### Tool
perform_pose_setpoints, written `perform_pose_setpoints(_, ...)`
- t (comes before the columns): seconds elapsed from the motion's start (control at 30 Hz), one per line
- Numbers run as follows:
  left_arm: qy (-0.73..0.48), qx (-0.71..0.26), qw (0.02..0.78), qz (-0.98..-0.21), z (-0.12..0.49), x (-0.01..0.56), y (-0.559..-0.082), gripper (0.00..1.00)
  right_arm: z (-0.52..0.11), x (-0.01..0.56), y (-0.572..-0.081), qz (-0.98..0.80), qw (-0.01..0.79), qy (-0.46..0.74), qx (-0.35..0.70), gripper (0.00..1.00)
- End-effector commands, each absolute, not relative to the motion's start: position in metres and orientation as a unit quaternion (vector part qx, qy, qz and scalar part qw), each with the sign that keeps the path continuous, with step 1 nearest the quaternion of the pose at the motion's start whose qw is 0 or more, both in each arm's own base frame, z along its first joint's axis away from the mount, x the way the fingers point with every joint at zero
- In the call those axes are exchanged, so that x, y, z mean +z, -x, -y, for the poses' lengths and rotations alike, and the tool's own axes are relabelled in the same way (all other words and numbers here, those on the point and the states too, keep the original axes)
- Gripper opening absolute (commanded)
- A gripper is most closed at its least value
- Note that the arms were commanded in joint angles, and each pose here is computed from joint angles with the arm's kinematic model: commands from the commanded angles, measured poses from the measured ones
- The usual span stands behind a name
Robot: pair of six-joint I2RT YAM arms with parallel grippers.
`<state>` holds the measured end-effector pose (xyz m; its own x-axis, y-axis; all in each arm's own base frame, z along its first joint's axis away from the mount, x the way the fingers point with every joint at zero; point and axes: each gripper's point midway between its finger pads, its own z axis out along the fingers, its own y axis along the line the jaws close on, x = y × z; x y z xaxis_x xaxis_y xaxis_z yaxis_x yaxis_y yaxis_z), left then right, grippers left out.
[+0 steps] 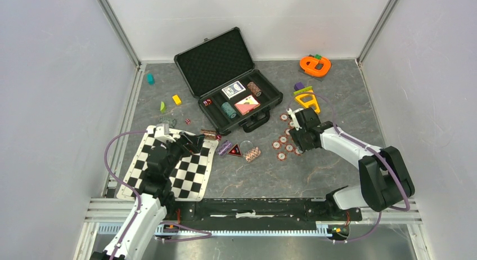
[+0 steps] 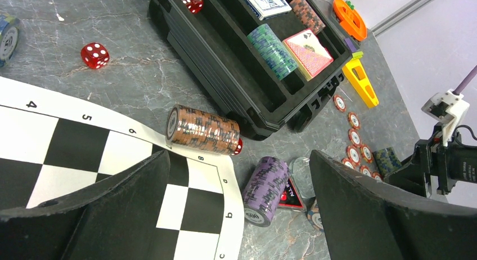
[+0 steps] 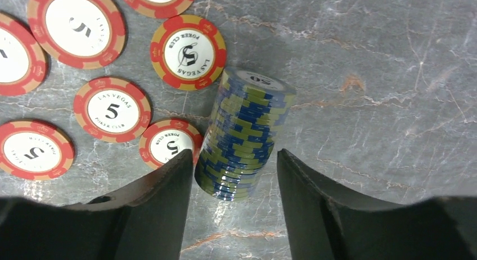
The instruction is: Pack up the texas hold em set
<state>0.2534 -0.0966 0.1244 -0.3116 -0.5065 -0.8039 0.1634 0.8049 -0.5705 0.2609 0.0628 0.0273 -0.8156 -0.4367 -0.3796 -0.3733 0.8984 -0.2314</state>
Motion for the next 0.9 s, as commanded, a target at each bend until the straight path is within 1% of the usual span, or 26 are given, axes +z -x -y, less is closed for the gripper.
perform_pose_setpoints(0.0, 0.094, -0.301, 0.592, -0.742, 0.101, 0.136, -0.254, 1.00, -0.063, 0.055, -0.286, -0.940, 0.278, 0.183, -0.080, 0.67)
perform_pose_setpoints(0.03, 0.093, -0.301, 0.592, -0.742, 0.101, 0.137, -0.254, 1.00, -0.062, 0.055, -0.287, -0.941, 0.276, 0.179, -0.081, 0.72)
perform_pose_setpoints(0.07, 0.093, -0.301, 0.592, -0.742, 0.101, 0.137, -0.254, 1.00, -0.062, 0.054, -0.289, -0.942, 0.275, 0.178, -0.080, 0.73)
perform_pose_setpoints(0.13, 0.093, -0.301, 0.592, -0.742, 0.101, 0.137, -0.254, 1.00, -0.064, 0.054, -0.291, -0.942, 0.276, 0.175, -0.072, 0.73)
perform_pose_setpoints(0.23, 0.093, -0.301, 0.592, -0.742, 0.101, 0.137, -0.254, 1.00, -0.067, 0.053, -0.295, -0.942, 0.283, 0.169, -0.058, 0.67)
perform_pose_setpoints(0.37, 0.093, -0.300, 0.590, -0.744, 0.101, 0.135, -0.255, 1.00, -0.063, 0.046, -0.297, -0.947, 0.272, 0.161, -0.059, 0.66)
perform_pose_setpoints(0.53, 0.094, -0.300, 0.590, -0.744, 0.101, 0.135, -0.255, 1.00, -0.054, 0.036, -0.298, -0.951, 0.261, 0.150, -0.067, 0.56)
perform_pose_setpoints(0.6, 0.093, -0.300, 0.589, -0.745, 0.101, 0.134, -0.255, 1.00, -0.054, 0.040, -0.299, -0.950, 0.267, 0.148, -0.069, 0.52)
perform_pose_setpoints(0.63, 0.094, -0.300, 0.589, -0.744, 0.101, 0.135, -0.255, 1.00, -0.053, 0.043, -0.300, -0.950, 0.273, 0.134, -0.071, 0.48)
perform_pose_setpoints(0.73, 0.094, -0.299, 0.588, -0.745, 0.101, 0.134, -0.255, 1.00, -0.048, 0.066, -0.310, -0.939, 0.311, 0.119, -0.084, 0.38)
perform_pose_setpoints(0.8, 0.095, -0.298, 0.589, -0.745, 0.101, 0.134, -0.256, 1.00, -0.053, 0.088, -0.322, -0.928, 0.346, 0.117, -0.078, 0.36)
perform_pose_setpoints(0.87, 0.097, -0.293, 0.591, -0.746, 0.099, 0.134, -0.256, 1.00, -0.066, 0.111, -0.338, -0.914, 0.384, 0.124, -0.050, 0.33)
